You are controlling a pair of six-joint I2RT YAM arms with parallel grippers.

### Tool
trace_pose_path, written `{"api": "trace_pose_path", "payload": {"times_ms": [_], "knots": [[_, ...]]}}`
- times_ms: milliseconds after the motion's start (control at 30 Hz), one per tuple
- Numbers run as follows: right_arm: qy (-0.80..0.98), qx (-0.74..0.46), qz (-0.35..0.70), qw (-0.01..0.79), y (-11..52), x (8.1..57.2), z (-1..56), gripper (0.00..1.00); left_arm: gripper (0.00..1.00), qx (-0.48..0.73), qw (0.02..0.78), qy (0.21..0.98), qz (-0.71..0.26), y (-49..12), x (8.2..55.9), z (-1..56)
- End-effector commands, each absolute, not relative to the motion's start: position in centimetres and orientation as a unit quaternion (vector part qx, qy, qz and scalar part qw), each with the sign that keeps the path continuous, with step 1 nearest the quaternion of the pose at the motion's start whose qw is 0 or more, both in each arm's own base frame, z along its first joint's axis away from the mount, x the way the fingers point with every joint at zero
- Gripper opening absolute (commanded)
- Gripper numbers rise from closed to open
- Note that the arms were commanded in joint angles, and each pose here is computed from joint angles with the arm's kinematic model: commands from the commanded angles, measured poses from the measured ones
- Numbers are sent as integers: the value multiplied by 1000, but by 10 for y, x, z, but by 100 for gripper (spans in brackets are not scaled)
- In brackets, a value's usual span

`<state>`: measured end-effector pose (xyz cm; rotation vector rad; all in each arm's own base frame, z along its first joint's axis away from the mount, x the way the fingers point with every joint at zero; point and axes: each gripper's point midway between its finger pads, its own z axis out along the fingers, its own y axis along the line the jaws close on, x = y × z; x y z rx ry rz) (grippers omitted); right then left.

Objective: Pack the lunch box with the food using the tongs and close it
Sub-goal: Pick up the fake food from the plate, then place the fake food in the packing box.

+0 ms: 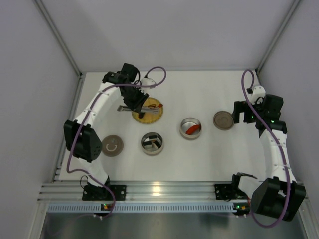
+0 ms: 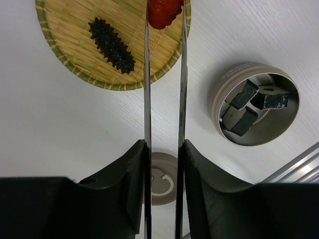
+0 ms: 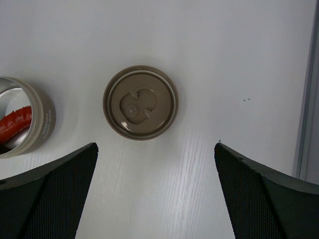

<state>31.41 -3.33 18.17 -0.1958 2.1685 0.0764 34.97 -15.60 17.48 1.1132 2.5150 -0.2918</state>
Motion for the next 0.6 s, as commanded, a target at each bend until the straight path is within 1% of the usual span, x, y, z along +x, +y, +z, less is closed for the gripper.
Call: {"api": "trace_pose_path", "payload": {"times_ms": [0,67,200,300,400,567], "knots": [[874,-82,35,478,-31,316,198,100,14,421,259,860,-130,-178,342,230],[874,-81,36,479,-31,316,199,99,14,447,257,847,-128,-191,329,231],[873,-82,37,479,-30,316,201,99,17,513,272,806,-112,-235,295,235],[873,-82,36,479,-30,316,202,99,17,528,272,796,-119,-256,282,234],[874,-82,34,478,-31,315,202,99,18,532,269,793,-125,-268,283,232],[874,-83,30,478,-32,314,202,99,23,548,256,785,-135,-290,279,223]]}}
